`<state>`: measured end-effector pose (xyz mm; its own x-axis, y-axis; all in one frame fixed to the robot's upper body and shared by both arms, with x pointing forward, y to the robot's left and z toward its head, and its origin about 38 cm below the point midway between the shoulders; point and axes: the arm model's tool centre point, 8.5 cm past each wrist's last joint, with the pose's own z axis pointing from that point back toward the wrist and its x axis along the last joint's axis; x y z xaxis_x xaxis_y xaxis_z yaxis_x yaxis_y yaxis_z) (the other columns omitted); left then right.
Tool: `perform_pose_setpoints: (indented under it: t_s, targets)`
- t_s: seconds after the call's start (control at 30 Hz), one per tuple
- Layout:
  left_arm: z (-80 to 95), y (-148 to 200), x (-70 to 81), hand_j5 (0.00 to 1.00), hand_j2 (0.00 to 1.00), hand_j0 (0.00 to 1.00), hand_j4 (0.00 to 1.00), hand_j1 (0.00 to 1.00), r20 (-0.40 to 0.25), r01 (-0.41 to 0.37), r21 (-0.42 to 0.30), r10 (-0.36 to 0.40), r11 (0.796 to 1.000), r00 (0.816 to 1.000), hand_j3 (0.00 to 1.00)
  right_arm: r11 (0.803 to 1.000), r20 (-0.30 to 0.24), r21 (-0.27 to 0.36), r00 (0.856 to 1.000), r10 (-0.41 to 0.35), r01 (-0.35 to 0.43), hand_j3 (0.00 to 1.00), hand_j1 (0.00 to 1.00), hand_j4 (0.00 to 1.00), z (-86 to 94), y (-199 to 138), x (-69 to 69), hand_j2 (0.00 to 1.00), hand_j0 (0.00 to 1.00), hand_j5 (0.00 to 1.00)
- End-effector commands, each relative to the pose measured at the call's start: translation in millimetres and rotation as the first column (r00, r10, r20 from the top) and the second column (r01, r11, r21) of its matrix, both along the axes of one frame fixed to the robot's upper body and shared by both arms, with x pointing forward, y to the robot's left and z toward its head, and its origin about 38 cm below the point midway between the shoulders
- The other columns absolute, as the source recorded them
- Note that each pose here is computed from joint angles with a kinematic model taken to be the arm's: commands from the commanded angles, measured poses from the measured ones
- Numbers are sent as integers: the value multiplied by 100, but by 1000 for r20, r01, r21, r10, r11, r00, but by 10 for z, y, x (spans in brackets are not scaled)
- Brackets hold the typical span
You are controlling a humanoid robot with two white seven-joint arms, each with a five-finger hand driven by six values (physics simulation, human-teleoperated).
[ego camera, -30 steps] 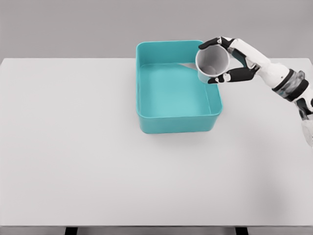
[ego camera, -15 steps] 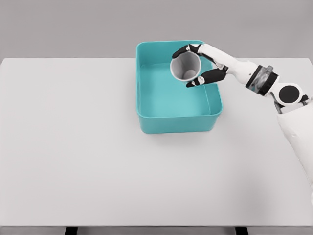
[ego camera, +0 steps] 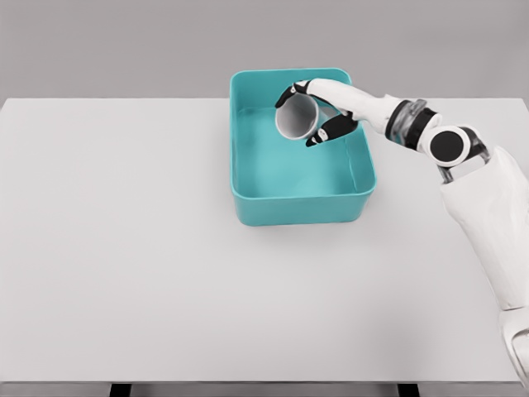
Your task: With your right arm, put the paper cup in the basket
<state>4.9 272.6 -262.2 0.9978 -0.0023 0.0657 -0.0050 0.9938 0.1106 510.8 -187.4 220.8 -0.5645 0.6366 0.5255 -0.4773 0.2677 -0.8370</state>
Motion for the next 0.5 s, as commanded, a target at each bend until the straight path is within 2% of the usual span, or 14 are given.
perform_pose_setpoints:
  t_s: [0.0,0.1,0.27,0.3,0.33,0.47]
  targets:
    - [0,0,0,100,100,100,100,100,0,0,0,0,1000,1000,100,999,14,-50,1000,-21,22,65,65,65,4,50,6,65,65,65]
    - [0,0,0,100,100,100,100,100,0,0,0,0,1000,1000,100,996,30,-87,999,-27,29,65,65,65,-7,97,19,65,65,65]
    - [0,0,0,100,100,100,100,100,0,0,0,0,1000,1000,100,981,41,-185,998,-50,57,65,65,65,-83,356,32,65,65,65]
    - [0,0,0,100,100,100,100,100,0,0,0,0,1000,1000,100,976,43,-210,997,-57,65,66,66,66,-100,372,37,66,66,66]
    - [0,0,0,100,100,100,100,100,0,0,0,0,1000,1000,100,962,42,-257,995,-86,94,66,66,66,-146,400,49,66,66,66]
    - [0,0,0,100,100,100,100,100,0,0,0,0,1000,1000,100,931,50,-343,992,-113,123,66,66,66,-205,581,55,66,66,66]
